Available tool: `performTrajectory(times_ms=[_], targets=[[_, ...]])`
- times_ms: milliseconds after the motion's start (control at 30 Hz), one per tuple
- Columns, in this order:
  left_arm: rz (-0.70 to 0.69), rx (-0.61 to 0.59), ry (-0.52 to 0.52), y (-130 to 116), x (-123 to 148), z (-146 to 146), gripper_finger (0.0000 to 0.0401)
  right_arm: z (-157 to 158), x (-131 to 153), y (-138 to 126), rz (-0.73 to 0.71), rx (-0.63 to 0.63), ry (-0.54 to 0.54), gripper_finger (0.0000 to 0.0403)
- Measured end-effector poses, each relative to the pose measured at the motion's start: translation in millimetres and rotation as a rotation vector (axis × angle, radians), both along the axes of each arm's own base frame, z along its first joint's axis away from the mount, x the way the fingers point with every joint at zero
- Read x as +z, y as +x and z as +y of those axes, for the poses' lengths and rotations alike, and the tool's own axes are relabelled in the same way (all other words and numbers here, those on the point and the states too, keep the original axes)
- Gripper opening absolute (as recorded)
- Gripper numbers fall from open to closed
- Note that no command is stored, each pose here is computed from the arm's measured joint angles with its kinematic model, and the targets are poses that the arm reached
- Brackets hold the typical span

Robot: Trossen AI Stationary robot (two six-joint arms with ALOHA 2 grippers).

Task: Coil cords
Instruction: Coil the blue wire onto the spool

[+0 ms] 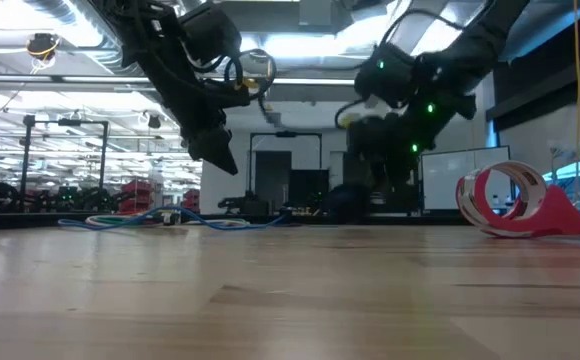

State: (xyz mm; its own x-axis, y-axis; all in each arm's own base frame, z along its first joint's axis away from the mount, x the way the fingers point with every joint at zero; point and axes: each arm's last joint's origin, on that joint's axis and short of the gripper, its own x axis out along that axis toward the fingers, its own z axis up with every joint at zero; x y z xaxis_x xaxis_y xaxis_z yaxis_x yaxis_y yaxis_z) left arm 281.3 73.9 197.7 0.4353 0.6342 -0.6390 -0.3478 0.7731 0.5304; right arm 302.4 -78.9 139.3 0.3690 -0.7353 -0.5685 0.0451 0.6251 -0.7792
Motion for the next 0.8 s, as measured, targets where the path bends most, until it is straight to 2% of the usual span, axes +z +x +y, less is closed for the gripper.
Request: performTrajectory(times_ms=[233,400,600,800], targets=[[-0.013,0.000,0.003,1,1,0,0.0155,17,-29,12,0.089,0.037,-0.119,0.0001],[-0.010,-0.003,0.005,1,1,0,0.0155,29,-37,17,0.105,0.072,-0.133,0.0006],[-0.009,-0.003,0.006,1,1,0,0.0155,33,-39,19,0.098,0.115,-0.100,0.0044],[-0.009,-0.003,0.005,1,1,0,0.0155,34,-39,20,0.082,0.153,-0.055,0.0105]])
